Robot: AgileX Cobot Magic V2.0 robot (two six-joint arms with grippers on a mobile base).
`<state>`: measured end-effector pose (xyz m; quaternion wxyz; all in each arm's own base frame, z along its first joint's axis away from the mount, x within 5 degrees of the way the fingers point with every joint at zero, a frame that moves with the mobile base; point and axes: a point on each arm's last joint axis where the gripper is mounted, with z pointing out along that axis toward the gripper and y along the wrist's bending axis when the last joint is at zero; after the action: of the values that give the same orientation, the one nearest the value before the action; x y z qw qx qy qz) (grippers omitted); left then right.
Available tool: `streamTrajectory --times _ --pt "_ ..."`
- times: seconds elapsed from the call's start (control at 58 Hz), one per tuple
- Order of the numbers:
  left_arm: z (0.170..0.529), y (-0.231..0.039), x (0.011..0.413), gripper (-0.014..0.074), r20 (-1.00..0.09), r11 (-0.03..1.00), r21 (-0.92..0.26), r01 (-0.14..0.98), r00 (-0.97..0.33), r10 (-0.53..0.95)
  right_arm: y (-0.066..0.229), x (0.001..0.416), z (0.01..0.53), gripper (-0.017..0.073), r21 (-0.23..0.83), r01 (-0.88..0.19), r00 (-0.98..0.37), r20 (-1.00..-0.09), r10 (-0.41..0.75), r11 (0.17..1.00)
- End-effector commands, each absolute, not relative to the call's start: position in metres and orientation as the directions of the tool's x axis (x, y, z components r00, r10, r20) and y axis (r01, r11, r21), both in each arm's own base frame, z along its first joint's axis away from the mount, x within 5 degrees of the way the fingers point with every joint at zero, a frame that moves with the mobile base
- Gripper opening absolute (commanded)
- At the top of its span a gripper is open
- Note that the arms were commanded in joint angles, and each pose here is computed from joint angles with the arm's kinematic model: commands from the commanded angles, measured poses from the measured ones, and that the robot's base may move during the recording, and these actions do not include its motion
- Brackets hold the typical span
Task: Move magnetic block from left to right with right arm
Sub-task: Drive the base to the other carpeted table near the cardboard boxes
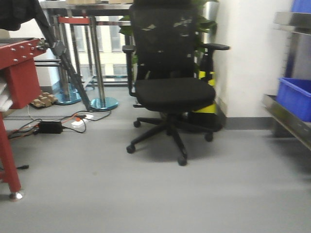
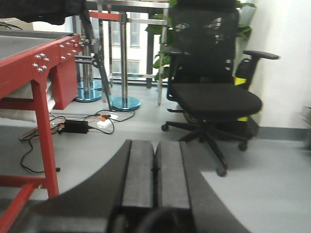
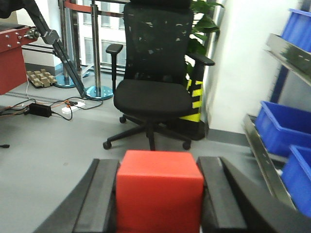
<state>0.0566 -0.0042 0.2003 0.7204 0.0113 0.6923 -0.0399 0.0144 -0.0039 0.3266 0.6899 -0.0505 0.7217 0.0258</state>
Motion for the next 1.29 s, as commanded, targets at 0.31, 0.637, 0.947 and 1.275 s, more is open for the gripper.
streamTrajectory --times 0.31,0.637,0.947,1.275 --pt "0.2054 -0.0036 0.0559 -0.0126 -0.991 0.996 -0.05 0.074 0.118 -0.058 -0.0034 0.0144 0.342 0.016 -0.045 -0.107 0.057 -0.998 -0.039 0.993" --pt "0.2054 -0.0036 0.0559 -0.0126 -0.991 0.996 -0.05 0.074 0.118 -0.058 -0.0034 0.0144 0.342 0.016 -0.045 -0.107 0.057 -0.998 -0.039 0.993" --pt "0.2054 -0.0036 0.0559 -0.0126 -0.991 0.996 -0.05 0.074 0.118 -0.058 -0.0034 0.0144 0.342 0.016 -0.045 -0.107 0.057 -0.998 -0.039 0.993" --pt "0.2054 -0.0036 0.0559 -0.0126 -0.991 0.996 -0.05 0.074 0.118 -0.058 -0.0034 0.0144 0.342 0.016 -0.045 -0.107 0.057 -0.998 -0.039 0.993"
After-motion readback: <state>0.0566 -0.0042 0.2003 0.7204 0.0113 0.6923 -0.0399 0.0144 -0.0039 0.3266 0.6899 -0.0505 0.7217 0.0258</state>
